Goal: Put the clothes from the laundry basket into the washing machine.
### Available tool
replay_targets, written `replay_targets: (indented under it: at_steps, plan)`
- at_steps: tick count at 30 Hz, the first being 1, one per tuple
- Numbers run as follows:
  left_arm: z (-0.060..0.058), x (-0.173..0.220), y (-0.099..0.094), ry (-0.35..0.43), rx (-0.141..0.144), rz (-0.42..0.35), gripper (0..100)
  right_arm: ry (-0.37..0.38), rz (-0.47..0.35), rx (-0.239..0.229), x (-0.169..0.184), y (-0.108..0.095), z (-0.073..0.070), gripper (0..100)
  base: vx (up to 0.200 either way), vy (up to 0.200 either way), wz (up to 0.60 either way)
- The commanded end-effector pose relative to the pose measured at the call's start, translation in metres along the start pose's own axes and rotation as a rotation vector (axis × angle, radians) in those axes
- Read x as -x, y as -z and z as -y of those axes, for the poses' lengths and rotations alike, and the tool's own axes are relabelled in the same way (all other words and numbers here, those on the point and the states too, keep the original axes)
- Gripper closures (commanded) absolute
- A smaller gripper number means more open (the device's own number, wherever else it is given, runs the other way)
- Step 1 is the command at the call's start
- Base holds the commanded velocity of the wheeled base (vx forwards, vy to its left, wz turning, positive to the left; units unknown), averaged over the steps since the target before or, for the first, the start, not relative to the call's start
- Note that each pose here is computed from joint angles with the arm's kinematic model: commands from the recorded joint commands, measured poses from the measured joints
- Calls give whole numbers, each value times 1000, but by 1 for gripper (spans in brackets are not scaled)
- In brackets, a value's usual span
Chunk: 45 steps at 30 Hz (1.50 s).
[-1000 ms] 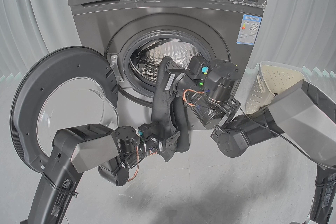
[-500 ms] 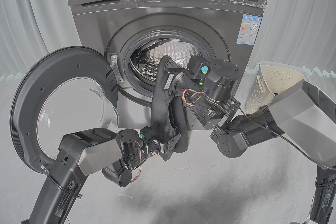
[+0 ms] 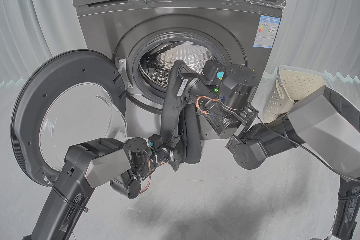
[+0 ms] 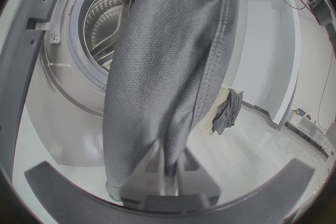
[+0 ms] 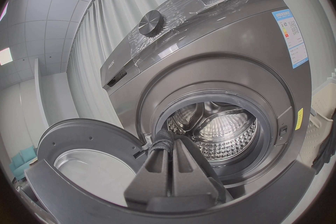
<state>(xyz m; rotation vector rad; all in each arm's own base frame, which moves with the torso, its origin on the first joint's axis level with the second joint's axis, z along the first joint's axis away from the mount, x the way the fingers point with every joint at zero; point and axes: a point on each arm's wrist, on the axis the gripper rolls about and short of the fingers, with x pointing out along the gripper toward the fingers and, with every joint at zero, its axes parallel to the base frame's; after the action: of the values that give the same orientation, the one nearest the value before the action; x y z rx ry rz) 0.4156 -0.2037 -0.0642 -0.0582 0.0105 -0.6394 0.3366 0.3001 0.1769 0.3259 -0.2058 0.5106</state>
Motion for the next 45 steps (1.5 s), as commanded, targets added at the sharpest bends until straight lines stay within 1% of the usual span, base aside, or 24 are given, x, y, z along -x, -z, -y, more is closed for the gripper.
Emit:
replay_targets:
  at_steps: [1,4,8,10,11,12,13,15,17,18,19,20,23,24,25,26,28,29,30,31,32,36,39,45]
  plan:
    - [0,2,-2,-1,-2,-2,100,18,-6,6,0,0,8,100,0,0,0]
    - [-1,9,-8,-13,-5,-18,100,58,-24,22,2,3,26,100,0,0,0]
    - [-6,32,-30,-32,3,-55,100,113,-56,44,10,2,50,100,0,0,0]
    - [-6,33,-31,-33,3,-54,100,115,-57,45,11,2,51,100,0,0,0]
    - [-10,44,-50,-47,4,-49,100,137,-76,55,17,4,61,100,0,0,0]
    - [-10,44,-50,-47,4,-49,100,137,-76,55,17,4,61,100,0,0,0]
    - [-14,57,-72,-55,2,-35,100,159,-106,65,25,10,71,100,0,0,0]
    - [-15,67,-88,-47,-2,-20,100,175,-133,73,31,14,79,100,0,0,0]
    - [-14,78,-100,-41,3,-21,100,186,-154,79,37,20,84,100,0,0,0]
    - [-14,80,-102,-39,3,-21,100,187,-158,79,38,21,85,100,0,0,0]
    - [-10,90,-112,-27,4,-23,100,191,-176,83,44,29,88,100,0,0,0]
    - [-7,95,-116,-19,4,-23,100,191,-182,83,47,32,89,100,0,0,0]
    - [-3,104,-134,-10,2,3,100,196,-211,90,56,44,93,100,0,0,0]
    - [-3,104,-134,-10,2,3,100,196,-211,90,56,44,93,100,0,0,0]
    - [-3,106,-144,-10,-16,34,100,207,-244,96,62,55,98,100,0,0,0]
    - [-3,107,-150,-11,-17,49,100,211,-266,99,66,61,100,100,0,0,0]
    - [-4,111,-163,-16,-19,81,100,217,-315,108,76,72,104,100,0,0,0]
    - [-4,111,-163,-16,-19,81,100,217,-315,108,76,72,104,100,0,0,0]
    - [-11,114,-169,-36,-21,101,100,219,-372,115,85,87,107,100,0,0,0]
    - [-12,115,-170,-37,-23,104,100,219,-379,116,87,89,108,100,0,0,0]
    - [-16,116,-174,-44,-26,118,100,216,-395,120,90,98,110,100,0,0,0]
    - [-16,122,-190,-37,-37,158,100,204,-423,122,94,115,110,100,0,0,0]
    - [-14,125,-196,-30,-30,171,100,201,-442,123,96,123,109,100,0,0,0]
    - [-12,126,-198,-25,-31,176,100,169,-440,118,97,131,99,100,0,0,0]
